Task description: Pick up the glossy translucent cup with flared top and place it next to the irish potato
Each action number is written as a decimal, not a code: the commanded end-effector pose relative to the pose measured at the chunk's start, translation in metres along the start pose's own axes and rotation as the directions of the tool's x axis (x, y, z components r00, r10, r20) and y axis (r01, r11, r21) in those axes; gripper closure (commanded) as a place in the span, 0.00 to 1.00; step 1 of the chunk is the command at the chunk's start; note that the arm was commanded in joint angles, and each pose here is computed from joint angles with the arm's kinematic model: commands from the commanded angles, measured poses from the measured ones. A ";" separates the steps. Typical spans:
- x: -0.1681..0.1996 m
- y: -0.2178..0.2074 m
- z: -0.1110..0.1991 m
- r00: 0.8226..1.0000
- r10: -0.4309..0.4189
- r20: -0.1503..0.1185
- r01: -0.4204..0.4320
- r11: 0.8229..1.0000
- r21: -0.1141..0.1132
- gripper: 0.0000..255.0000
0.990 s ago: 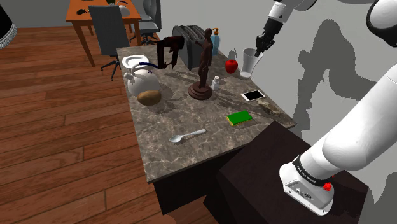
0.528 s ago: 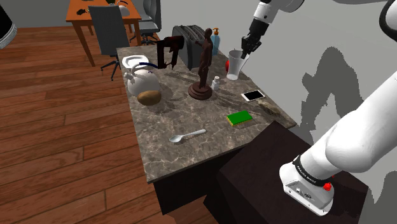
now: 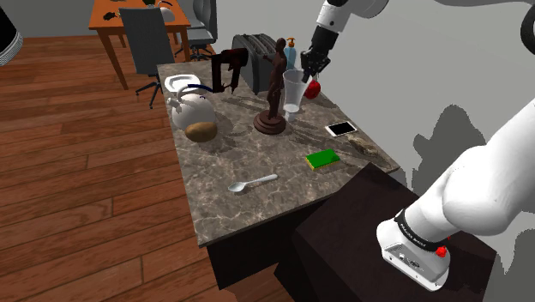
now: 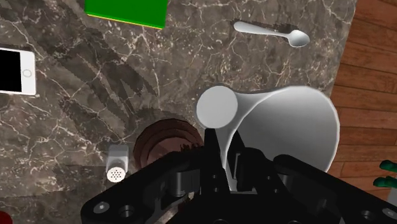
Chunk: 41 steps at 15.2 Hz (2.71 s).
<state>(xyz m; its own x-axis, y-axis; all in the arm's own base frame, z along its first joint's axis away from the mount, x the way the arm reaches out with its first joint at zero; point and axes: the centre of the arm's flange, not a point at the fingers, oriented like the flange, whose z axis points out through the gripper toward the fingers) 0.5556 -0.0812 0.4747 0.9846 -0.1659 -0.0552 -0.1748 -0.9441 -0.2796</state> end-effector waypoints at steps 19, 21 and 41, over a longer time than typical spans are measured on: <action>0.020 -0.253 0.073 1.000 0.002 -0.001 -0.002 1.000 0.000 1.00; 0.022 -0.278 0.080 1.000 0.002 -0.001 -0.002 1.000 0.000 1.00; 0.032 -0.325 0.170 1.000 0.002 -0.001 -0.002 1.000 0.000 1.00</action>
<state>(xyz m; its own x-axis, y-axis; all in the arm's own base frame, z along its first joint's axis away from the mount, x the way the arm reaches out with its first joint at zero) 0.6426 0.2682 0.4056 0.9843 -0.1676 -0.0558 -0.1766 -0.9439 -0.2792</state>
